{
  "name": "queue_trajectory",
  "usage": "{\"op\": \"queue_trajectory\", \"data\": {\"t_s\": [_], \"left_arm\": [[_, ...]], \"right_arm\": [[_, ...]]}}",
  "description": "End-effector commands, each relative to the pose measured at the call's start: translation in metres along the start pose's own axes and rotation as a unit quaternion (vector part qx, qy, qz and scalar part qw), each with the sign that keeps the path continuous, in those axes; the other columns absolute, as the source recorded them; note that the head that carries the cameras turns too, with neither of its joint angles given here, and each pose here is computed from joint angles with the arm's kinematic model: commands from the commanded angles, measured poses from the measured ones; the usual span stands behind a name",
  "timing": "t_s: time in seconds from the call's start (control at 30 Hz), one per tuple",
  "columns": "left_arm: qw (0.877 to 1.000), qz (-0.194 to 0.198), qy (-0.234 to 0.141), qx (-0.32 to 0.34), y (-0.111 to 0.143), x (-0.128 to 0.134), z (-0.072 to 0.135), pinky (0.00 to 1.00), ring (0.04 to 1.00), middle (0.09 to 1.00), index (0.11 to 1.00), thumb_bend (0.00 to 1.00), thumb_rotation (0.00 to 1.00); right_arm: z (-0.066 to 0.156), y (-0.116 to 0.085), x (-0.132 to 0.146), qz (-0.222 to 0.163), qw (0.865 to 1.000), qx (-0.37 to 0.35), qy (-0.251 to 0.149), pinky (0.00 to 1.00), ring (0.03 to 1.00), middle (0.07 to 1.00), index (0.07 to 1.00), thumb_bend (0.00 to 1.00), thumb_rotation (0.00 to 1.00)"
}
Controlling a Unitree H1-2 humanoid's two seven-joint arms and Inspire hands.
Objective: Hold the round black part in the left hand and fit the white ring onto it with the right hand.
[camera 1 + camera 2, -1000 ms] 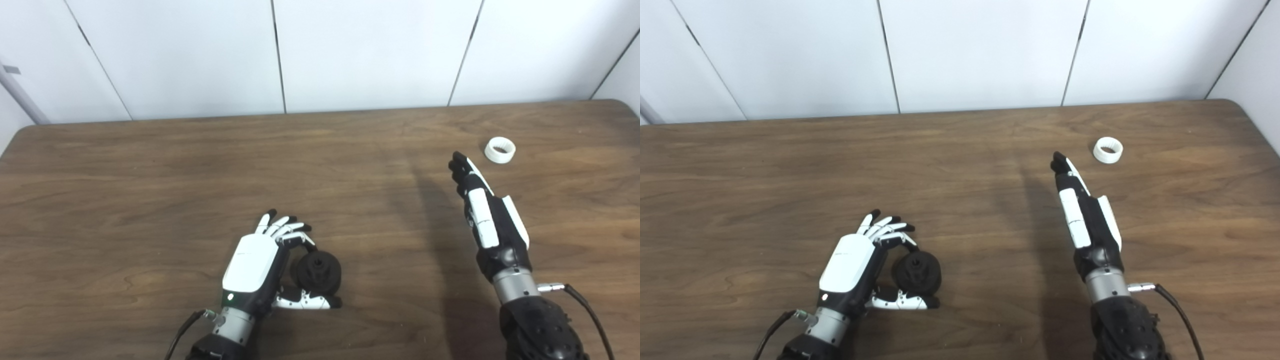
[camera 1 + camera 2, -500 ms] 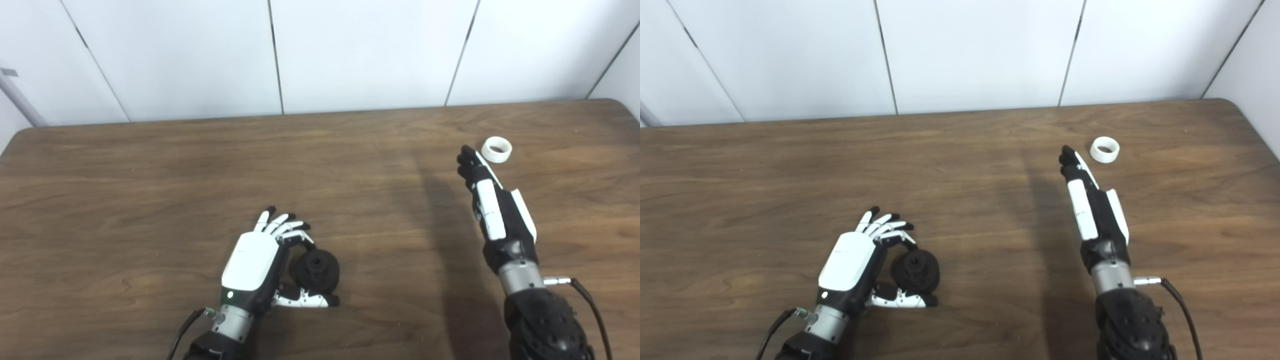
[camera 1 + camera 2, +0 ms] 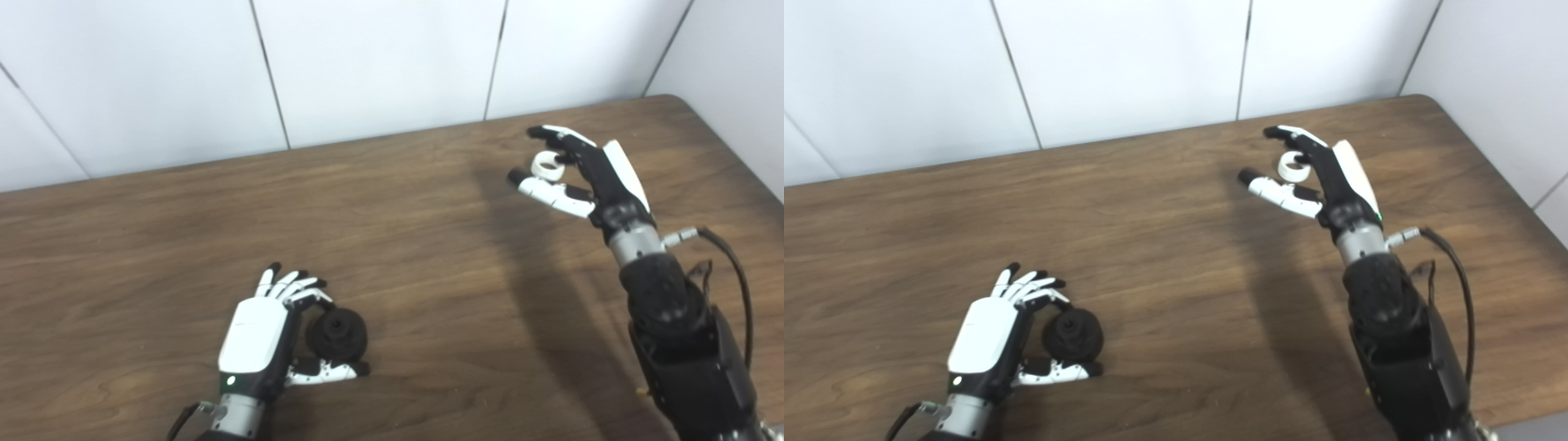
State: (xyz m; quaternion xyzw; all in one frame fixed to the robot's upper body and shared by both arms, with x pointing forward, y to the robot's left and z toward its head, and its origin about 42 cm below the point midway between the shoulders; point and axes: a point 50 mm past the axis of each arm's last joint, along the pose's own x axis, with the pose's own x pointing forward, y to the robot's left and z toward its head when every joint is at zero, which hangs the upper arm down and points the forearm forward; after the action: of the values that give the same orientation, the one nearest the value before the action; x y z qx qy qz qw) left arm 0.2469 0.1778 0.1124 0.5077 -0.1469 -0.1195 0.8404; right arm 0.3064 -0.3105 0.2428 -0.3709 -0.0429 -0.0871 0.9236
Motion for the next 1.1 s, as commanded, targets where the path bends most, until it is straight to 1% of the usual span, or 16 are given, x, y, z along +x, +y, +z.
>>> {"op": "queue_trajectory", "data": {"t_s": [0.0,0.03,0.17,0.27,0.33,0.47,0.57,0.63,0.8,1.07], "left_arm": [[1.000,-0.010,0.007,0.016,0.003,-0.005,-0.010,1.00,0.871,0.777,0.485,0.52,0.05],[1.000,-0.010,0.007,0.016,0.004,-0.005,-0.011,1.00,0.871,0.777,0.485,0.52,0.05],[1.000,-0.011,0.011,0.016,0.006,-0.007,-0.015,1.00,0.863,0.772,0.485,0.52,0.05],[1.000,-0.012,0.012,0.015,0.008,-0.008,-0.017,1.00,0.858,0.771,0.485,0.52,0.05],[1.000,-0.011,0.012,0.014,0.009,-0.009,-0.018,1.00,0.856,0.768,0.485,0.52,0.05],[1.000,-0.010,0.012,0.015,0.009,-0.010,-0.021,1.00,0.849,0.762,0.485,0.52,0.05],[1.000,-0.010,0.010,0.013,0.010,-0.011,-0.022,1.00,0.847,0.761,0.485,0.52,0.05],[1.000,-0.010,0.011,0.013,0.009,-0.011,-0.023,1.00,0.846,0.761,0.485,0.52,0.05],[1.000,-0.010,0.010,0.014,0.008,-0.012,-0.024,1.00,0.842,0.760,0.485,0.52,0.05],[1.000,-0.010,0.011,0.014,0.009,-0.015,-0.024,0.99,0.837,0.759,0.485,0.52,0.05]], "right_arm": [[0.016,-0.018,0.017,-0.025,0.999,-0.041,-0.025,0.90,0.937,0.923,0.734,0.72,0.33],[0.016,-0.020,0.021,-0.025,0.998,-0.057,-0.024,0.88,0.937,0.930,0.733,0.73,0.31],[0.017,-0.029,0.042,-0.026,0.995,-0.099,-0.012,0.85,0.955,0.948,0.733,0.79,0.28],[0.018,-0.033,0.056,-0.027,0.993,-0.118,-0.004,0.86,0.964,0.957,0.730,0.82,0.23],[0.019,-0.034,0.064,-0.026,0.992,-0.127,0.001,0.89,0.970,0.961,0.730,0.82,0.23],[0.015,-0.034,0.079,-0.023,0.991,-0.132,0.014,0.92,0.976,0.969,0.731,0.82,0.24],[0.010,-0.033,0.093,-0.021,0.991,-0.130,0.030,0.98,0.993,0.977,0.728,0.84,0.26],[0.006,-0.033,0.101,-0.017,0.991,-0.128,0.041,1.00,0.999,0.985,0.729,0.84,0.25],[-0.003,-0.034,0.119,-0.011,0.988,-0.141,0.066,1.00,1.000,0.991,0.729,0.85,0.24],[-0.015,-0.032,0.140,0.014,0.980,-0.169,0.099,1.00,1.000,0.978,0.729,0.85,0.24]]}}
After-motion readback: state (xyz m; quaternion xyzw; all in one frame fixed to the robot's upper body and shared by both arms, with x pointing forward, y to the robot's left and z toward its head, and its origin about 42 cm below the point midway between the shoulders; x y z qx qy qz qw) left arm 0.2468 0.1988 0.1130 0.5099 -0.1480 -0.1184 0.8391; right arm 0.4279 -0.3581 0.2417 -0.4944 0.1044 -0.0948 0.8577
